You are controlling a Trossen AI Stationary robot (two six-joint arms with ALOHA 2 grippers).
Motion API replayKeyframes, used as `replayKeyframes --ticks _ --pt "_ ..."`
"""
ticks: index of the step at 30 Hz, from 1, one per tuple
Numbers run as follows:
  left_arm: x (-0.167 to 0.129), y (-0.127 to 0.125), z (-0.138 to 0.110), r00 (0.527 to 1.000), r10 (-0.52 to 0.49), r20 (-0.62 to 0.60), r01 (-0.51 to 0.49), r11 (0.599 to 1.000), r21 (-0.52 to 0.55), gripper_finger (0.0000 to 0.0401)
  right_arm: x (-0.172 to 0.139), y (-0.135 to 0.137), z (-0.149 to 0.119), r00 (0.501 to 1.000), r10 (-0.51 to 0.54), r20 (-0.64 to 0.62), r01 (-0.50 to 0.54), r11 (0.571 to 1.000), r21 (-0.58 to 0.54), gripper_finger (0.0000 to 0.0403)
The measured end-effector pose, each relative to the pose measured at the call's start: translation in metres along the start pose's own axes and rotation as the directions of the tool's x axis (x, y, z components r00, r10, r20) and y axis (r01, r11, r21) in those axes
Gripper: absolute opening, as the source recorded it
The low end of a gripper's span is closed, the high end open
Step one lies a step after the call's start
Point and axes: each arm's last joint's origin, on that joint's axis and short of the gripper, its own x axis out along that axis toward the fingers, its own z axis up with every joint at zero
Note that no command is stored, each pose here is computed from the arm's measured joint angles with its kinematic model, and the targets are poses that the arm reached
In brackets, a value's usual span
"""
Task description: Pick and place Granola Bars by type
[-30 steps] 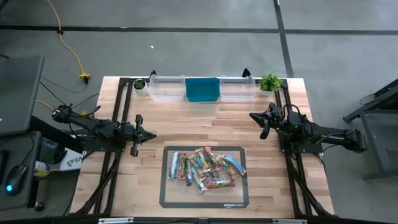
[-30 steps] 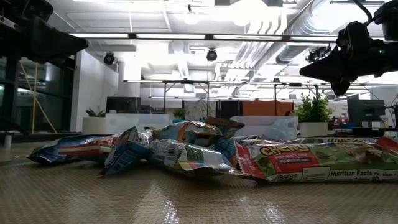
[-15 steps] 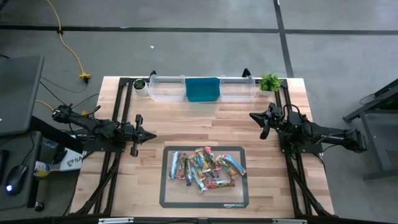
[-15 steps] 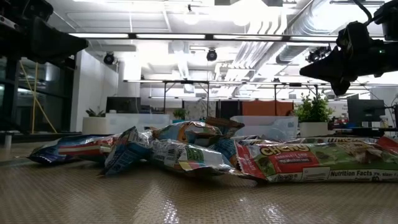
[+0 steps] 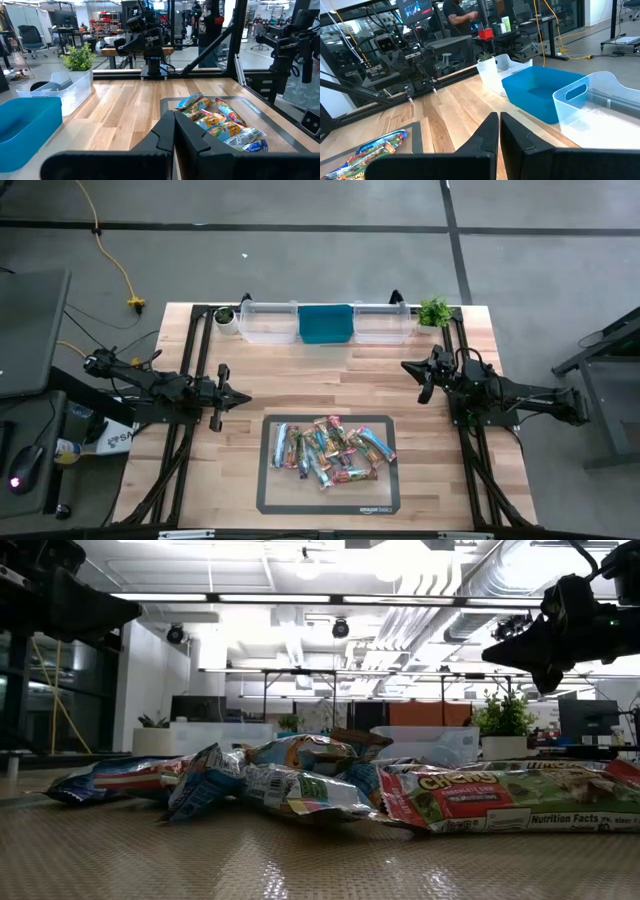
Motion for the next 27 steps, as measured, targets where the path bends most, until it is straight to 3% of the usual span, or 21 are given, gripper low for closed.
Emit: replayKeyframes --ticks 16,27 --pt "0.000 0.000 0.000 1.000 0.000 0.000 0.000 1.000 0.000 0.0001 0.000 0.001 0.004 0.999 0.008 0.042 -0.009 1.000 0.015 0.0000" --pt "0.000 0.000 0.000 1.000 0.000 0.000 0.000 1.000 0.000 0.0001 -0.001 0.004 0.010 0.994 0.052 0.101 -0.076 0.964 0.253 0.0000"
